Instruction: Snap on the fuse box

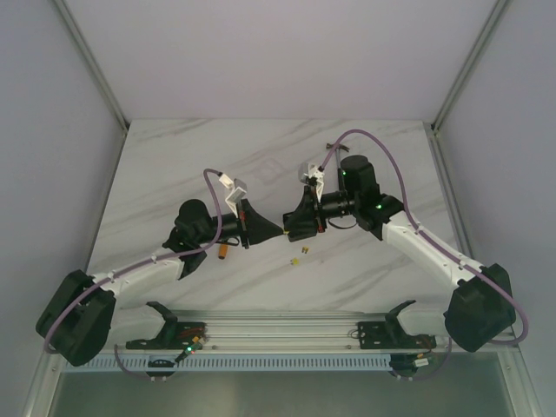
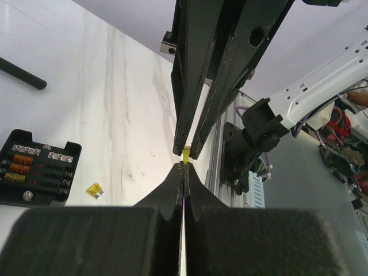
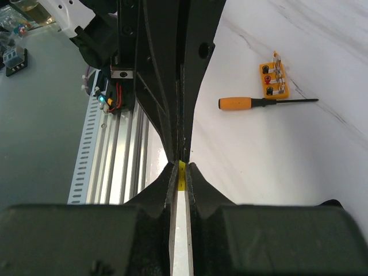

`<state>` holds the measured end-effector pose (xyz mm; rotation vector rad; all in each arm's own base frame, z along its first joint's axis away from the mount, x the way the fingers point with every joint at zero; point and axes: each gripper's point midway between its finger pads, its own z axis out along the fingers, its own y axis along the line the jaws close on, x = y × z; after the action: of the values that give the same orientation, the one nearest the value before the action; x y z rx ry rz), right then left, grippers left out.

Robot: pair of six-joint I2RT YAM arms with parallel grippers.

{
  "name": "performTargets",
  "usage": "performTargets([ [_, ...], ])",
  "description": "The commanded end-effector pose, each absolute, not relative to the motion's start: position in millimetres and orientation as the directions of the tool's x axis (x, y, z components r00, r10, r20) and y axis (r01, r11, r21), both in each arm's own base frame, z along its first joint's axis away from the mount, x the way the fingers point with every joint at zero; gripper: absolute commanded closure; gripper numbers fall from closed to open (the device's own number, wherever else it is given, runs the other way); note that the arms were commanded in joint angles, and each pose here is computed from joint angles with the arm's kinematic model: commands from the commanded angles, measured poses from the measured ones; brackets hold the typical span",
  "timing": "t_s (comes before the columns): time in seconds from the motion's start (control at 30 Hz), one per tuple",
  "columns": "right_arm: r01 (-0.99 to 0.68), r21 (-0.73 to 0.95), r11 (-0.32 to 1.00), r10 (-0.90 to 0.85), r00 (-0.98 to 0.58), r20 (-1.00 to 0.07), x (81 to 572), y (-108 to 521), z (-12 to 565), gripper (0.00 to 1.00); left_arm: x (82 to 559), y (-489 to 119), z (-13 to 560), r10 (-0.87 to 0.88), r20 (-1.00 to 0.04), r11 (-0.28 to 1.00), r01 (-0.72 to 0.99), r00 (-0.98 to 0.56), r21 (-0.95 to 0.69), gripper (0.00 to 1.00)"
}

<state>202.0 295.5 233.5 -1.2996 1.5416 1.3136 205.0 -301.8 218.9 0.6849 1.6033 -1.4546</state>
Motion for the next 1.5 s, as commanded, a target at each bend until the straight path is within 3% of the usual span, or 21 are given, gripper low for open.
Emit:
performTargets([
  [0.0,-0.970,0.231,-0.075,-0.221,-0.210,-0.952,194,296,249,1.00,215,-303,241,-0.196,-0.883,0.168,0.872,-0.427,-0.459,1.00],
  [0.1,-0.970,0.241,-0.007,-0.236,-0.233,-0.943,203,295,243,1.00,219,-303,236,-0.196,-0.876,0.193,0.858,-0.441,-0.475,0.95],
  [0.23,-0.951,0.273,0.146,-0.262,-0.303,-0.916,222,291,226,1.00,232,-300,221,-0.200,-0.855,0.268,0.813,-0.478,-0.517,0.73],
  [0.47,-0.828,0.277,0.488,-0.285,-0.451,-0.846,260,271,189,1.00,261,-286,184,-0.233,-0.786,0.452,0.652,-0.573,-0.609,0.59],
  [0.63,-0.724,0.206,0.659,-0.310,-0.510,-0.802,271,260,168,1.00,273,-281,147,-0.251,-0.691,0.547,0.490,-0.678,-0.679,0.48],
  [1.03,-0.556,0.000,0.831,-0.401,-0.600,-0.692,294,246,121,1.00,284,-304,84,-0.257,-0.478,0.565,0.271,-0.840,-0.779,0.49],
  [1.47,-0.514,0.004,0.858,-0.392,-0.659,-0.642,307,266,92,1.00,273,-320,40,-0.249,-0.302,0.544,0.125,-0.920,-0.830,0.52],
])
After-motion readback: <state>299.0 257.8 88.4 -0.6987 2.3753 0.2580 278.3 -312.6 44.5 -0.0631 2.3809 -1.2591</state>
